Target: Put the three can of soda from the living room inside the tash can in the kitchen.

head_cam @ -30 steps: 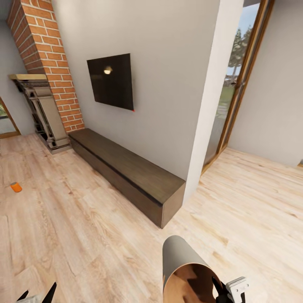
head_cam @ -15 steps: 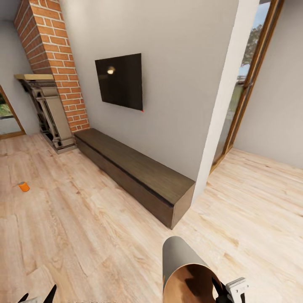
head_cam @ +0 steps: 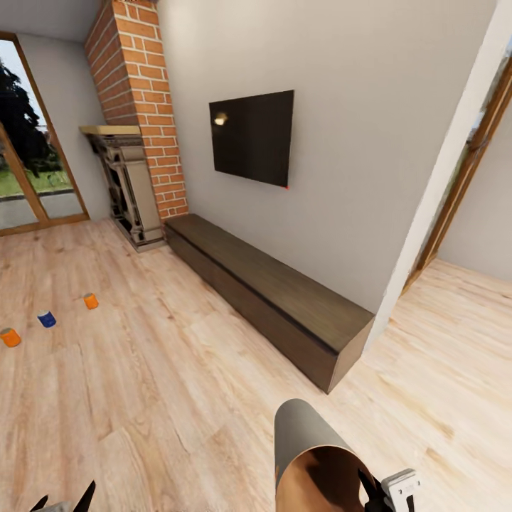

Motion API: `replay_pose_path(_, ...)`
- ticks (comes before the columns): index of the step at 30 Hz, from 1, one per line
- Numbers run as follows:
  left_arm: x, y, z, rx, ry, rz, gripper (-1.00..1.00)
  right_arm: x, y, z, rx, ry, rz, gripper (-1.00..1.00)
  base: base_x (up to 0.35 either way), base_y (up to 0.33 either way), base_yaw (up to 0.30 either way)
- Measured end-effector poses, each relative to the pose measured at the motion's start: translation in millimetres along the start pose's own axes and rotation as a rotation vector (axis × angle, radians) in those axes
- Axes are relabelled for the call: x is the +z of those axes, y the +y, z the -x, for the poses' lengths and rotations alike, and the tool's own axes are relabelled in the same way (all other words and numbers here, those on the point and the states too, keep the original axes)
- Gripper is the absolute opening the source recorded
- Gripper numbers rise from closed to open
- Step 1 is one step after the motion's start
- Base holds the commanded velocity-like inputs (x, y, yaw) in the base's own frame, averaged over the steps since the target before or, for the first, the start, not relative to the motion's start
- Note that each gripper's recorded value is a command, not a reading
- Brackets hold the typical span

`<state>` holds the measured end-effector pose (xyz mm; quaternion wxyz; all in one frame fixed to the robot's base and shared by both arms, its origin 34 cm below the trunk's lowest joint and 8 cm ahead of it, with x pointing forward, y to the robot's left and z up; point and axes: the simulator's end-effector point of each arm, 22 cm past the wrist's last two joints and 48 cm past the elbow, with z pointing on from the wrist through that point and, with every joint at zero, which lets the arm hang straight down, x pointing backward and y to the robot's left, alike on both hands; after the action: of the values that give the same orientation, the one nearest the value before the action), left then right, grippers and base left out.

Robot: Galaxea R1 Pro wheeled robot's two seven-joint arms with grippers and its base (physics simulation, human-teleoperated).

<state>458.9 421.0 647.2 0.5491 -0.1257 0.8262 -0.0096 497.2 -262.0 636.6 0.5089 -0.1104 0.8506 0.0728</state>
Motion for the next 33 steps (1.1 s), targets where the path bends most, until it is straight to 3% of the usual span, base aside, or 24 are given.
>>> replay_pose_path(13,0.0,0.8,-0.3,-0.001,0.001,0.004,1.00,0.4,2.5,-0.5,-0.002,0.002,0.006,-1.00,0.036,0.247,0.247)
replay_pose_path(33,-0.4,1.8,-1.6,-0.003,0.005,0.008,1.00,0.4,2.4,-0.7,-0.001,0.002,0.005,-1.00,0.273,0.185,0.219)
